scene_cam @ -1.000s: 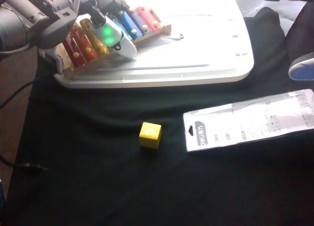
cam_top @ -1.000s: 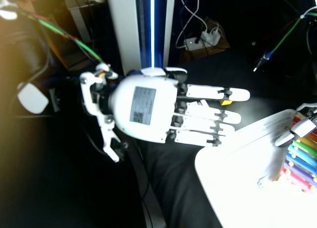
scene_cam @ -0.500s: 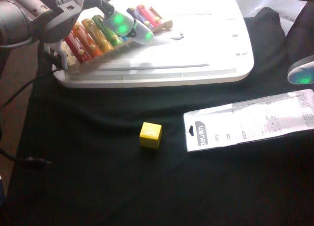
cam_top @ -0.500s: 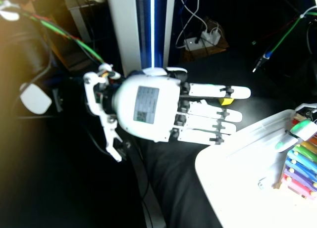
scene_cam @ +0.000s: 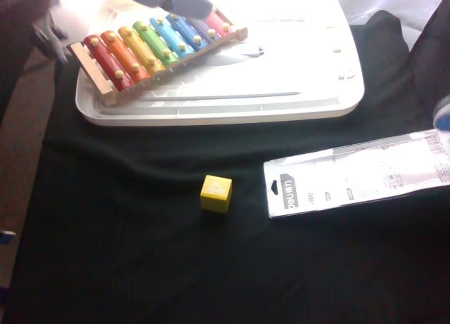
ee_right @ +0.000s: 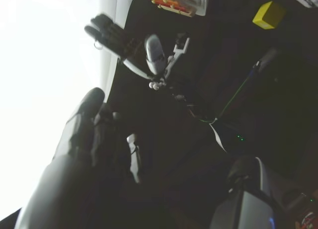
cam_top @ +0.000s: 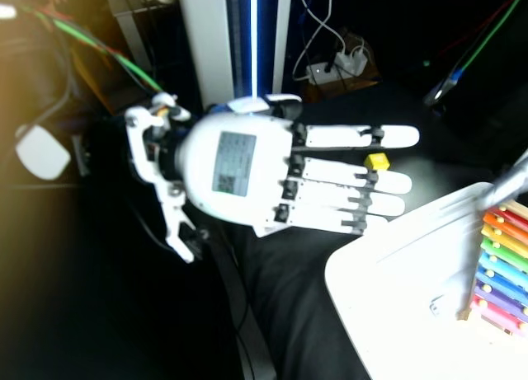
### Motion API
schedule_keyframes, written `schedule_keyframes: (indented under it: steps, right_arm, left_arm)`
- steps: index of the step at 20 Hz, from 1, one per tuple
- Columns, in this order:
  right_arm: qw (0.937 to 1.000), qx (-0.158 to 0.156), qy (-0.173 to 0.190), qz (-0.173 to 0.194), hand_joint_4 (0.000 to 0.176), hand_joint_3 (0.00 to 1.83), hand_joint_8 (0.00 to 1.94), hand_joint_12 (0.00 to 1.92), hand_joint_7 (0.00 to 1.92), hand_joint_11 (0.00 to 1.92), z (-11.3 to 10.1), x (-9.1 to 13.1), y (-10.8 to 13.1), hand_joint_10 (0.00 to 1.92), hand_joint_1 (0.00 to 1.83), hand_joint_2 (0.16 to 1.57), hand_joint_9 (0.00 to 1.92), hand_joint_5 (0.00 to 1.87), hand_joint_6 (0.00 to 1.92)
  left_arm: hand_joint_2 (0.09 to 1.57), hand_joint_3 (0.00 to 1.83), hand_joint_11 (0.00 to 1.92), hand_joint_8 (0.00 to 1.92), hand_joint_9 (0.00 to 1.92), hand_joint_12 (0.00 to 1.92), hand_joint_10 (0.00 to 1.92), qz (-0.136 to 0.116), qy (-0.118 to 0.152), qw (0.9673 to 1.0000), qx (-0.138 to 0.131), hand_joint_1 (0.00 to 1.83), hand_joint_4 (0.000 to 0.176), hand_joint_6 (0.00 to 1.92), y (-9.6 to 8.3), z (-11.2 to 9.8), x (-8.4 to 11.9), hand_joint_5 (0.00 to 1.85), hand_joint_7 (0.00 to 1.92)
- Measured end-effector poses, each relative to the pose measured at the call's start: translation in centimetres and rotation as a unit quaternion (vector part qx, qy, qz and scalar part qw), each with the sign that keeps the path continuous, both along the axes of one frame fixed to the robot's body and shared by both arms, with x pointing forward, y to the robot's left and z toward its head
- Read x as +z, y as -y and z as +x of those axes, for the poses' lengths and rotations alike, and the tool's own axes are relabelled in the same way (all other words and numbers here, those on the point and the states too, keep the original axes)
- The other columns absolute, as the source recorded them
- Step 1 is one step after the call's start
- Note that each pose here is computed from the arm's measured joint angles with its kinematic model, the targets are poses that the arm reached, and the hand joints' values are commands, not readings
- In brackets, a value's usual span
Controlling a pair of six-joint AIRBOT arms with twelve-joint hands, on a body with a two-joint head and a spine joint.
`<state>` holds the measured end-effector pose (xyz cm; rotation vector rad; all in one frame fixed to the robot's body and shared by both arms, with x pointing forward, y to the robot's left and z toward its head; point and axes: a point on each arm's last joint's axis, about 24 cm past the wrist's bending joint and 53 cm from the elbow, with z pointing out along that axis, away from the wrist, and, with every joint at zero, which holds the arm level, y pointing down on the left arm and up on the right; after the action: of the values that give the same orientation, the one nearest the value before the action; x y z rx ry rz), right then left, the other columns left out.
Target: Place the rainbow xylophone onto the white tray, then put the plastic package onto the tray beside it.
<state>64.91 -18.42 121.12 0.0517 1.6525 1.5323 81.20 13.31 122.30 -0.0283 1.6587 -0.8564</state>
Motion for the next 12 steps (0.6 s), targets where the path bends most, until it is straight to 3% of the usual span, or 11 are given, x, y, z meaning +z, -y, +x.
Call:
schedule_keyframes:
  steps: [1,2,3,4,5,7,8,9,10,11,12]
  right_arm:
    - [0.9999,0.005,0.002,-0.011,0.165,0.0,0.01,0.39,0.03,0.0,-0.2,0.0,-0.4,0.01,0.58,0.71,0.04,0.0,0.0]
    - [0.9993,0.017,0.003,-0.032,0.165,0.0,0.01,0.29,0.03,0.0,-0.6,-0.2,-1.0,0.02,0.57,0.69,0.02,0.0,0.0]
    - [0.999,0.023,-0.002,-0.038,0.157,0.0,0.0,0.18,0.04,0.0,-0.7,-0.4,-1.3,0.0,0.53,0.66,0.01,0.0,0.0]
    - [0.9987,0.026,-0.013,-0.042,0.167,0.0,0.0,0.07,0.03,0.0,-0.9,-0.9,-1.3,0.0,0.51,0.63,0.0,0.0,0.0]
    - [0.9974,0.032,-0.025,-0.06,0.174,0.0,0.0,0.03,0.01,0.0,-1.0,-1.8,-1.4,0.0,0.49,0.59,0.0,0.0,0.0]
    - [0.9943,0.039,-0.036,-0.092,0.175,0.0,0.0,0.0,0.0,0.0,-1.4,-3.4,-1.6,0.0,0.57,0.59,0.0,0.0,0.0]
    - [0.9935,0.037,-0.044,-0.098,0.16,0.0,0.0,0.0,0.0,0.0,-1.3,-3.8,-1.4,0.0,0.59,0.59,0.0,0.0,0.0]
    - [0.9925,0.036,-0.051,-0.105,0.134,0.0,0.0,0.03,0.01,0.06,-1.2,-4.2,-1.2,0.0,0.58,0.58,0.01,0.0,0.0]
    - [0.9913,0.035,-0.054,-0.115,0.119,0.0,0.0,0.06,0.01,0.12,-1.0,-4.5,-1.2,0.01,0.57,0.57,0.02,0.0,0.0]
    - [0.9865,0.046,-0.04,-0.152,0.083,0.0,0.0,0.09,0.0,0.19,-0.9,-4.5,-1.8,0.01,0.58,0.55,0.02,0.0,0.0]
    - [0.9839,0.054,-0.028,-0.168,0.053,0.0,0.0,0.09,0.0,0.18,-0.9,-4.2,-2.4,0.0,0.48,0.56,0.0,0.0,0.0]
  left_arm:
    - [0.72,0.01,0.0,0.0,0.0,0.0,0.0,0.004,0.011,0.9999,-0.006,0.74,0.176,0.0,0.0,-0.5,1.0,0.0,0.0]
    - [0.73,0.01,0.0,0.0,0.0,0.0,0.0,0.015,0.035,0.9991,-0.02,0.74,0.159,0.0,-0.1,-1.7,2.6,0.0,0.0]
    - [0.73,0.01,0.0,0.0,0.0,0.0,0.0,0.021,0.044,0.9985,-0.026,0.75,0.17,0.0,-0.2,-2.2,3.2,0.0,0.0]
    - [0.77,0.02,0.0,0.0,0.0,0.0,0.0,0.029,0.054,0.9976,-0.032,0.77,0.171,0.0,-0.3,-2.8,3.7,0.0,0.0]
    - [0.75,0.01,0.0,0.0,0.0,0.0,0.0,0.045,0.062,0.9963,-0.037,0.76,0.145,0.0,-0.5,-3.4,3.9,0.0,0.0]
    - [0.75,0.01,0.0,0.0,0.0,0.0,0.0,0.074,0.069,0.9936,-0.049,0.75,0.14,0.0,-0.7,-4.4,3.8,0.0,0.0]
    - [0.75,0.01,0.0,0.0,0.0,0.0,0.0,0.079,0.068,0.9926,-0.062,0.76,0.132,0.0,-0.3,-4.9,3.6,0.0,0.0]
    - [0.76,0.01,0.0,0.0,0.0,0.0,0.0,0.077,0.065,0.9921,-0.074,0.77,0.16,0.0,0.2,-5.2,3.4,0.0,0.0]
    - [0.76,0.01,0.0,0.0,0.0,0.0,0.0,0.078,0.065,0.9907,-0.091,0.75,0.157,0.0,0.9,-6.0,3.4,0.0,0.0]
    - [0.73,0.0,0.0,0.0,0.0,0.0,0.0,0.08,0.074,0.9881,-0.109,0.72,0.172,0.0,1.3,-7.3,3.6,0.0,0.0]
    - [0.71,0.0,0.0,0.0,0.0,0.0,0.0,0.078,0.078,0.9871,-0.116,0.71,0.175,0.0,1.4,-7.9,3.9,0.0,0.0]
